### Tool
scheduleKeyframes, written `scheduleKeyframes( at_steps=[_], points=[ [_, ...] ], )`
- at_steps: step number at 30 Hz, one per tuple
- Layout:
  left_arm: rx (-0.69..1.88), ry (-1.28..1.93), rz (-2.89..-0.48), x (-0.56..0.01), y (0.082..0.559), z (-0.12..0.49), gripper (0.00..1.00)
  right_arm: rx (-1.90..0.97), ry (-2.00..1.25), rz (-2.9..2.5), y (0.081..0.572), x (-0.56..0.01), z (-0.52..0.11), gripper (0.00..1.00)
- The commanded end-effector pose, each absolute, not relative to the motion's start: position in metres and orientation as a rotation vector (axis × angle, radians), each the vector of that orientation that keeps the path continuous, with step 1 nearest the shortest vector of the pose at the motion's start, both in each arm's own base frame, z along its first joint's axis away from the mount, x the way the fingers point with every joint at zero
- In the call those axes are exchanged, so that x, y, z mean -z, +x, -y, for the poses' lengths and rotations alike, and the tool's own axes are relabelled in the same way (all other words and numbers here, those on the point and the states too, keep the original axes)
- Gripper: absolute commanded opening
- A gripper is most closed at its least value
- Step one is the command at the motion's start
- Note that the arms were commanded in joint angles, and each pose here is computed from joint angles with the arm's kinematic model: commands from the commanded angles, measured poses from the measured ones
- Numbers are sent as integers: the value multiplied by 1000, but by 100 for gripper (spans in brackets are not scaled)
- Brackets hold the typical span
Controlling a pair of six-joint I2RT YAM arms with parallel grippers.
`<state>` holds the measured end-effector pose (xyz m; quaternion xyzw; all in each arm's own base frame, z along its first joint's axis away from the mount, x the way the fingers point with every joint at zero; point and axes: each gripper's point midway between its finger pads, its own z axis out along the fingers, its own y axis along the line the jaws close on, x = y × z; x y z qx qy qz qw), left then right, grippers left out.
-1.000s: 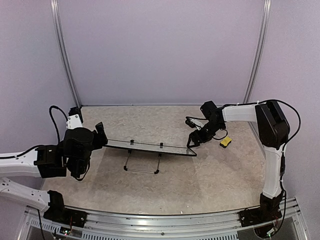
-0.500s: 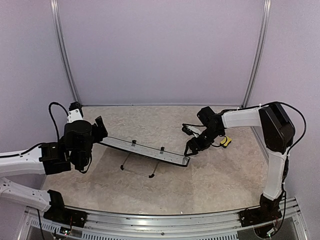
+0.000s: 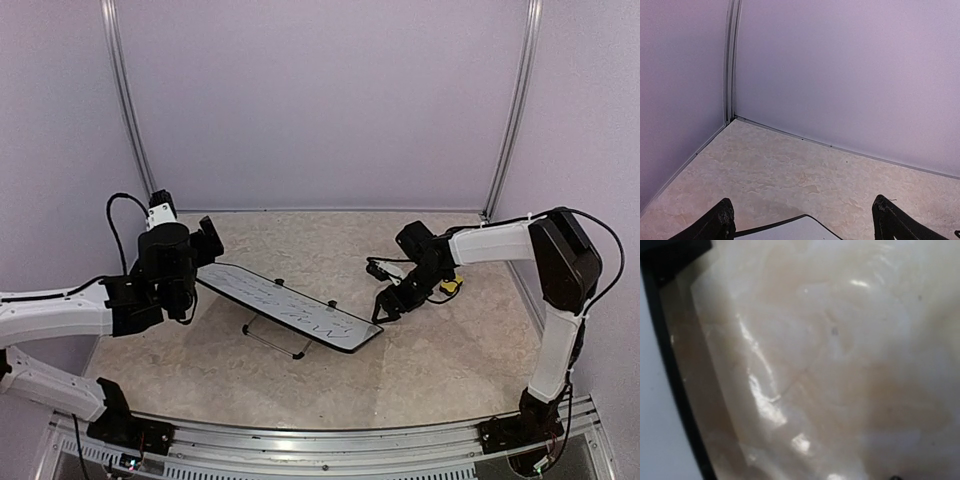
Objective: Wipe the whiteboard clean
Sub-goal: Rotate the whiteboard at the center of the board.
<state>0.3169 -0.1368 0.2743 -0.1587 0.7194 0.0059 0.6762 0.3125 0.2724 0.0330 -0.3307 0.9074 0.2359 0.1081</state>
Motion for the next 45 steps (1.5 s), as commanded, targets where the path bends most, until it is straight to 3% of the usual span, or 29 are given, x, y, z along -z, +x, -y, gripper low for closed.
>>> scheduleKeyframes(
  at_steps=[1,14,23,41,45],
  points=[
    [64,-328,-1584,-295,329,153,91,-612,-972,-2688,311,-29,-265,73],
    [92,-312,-1509,-337,356,163,91,-539,-941,-2710,308,-33,-257,75],
    [109,-382,-1521,-375,322,151,91,-514,-942,-2701,319,-30,-261,75],
    [288,-709,-1900,-314,262,133,90,-517,-950,-2691,331,-31,-269,77],
    [332,-775,-1911,-310,260,128,85,-520,-950,-2690,332,-32,-269,77]
  ],
)
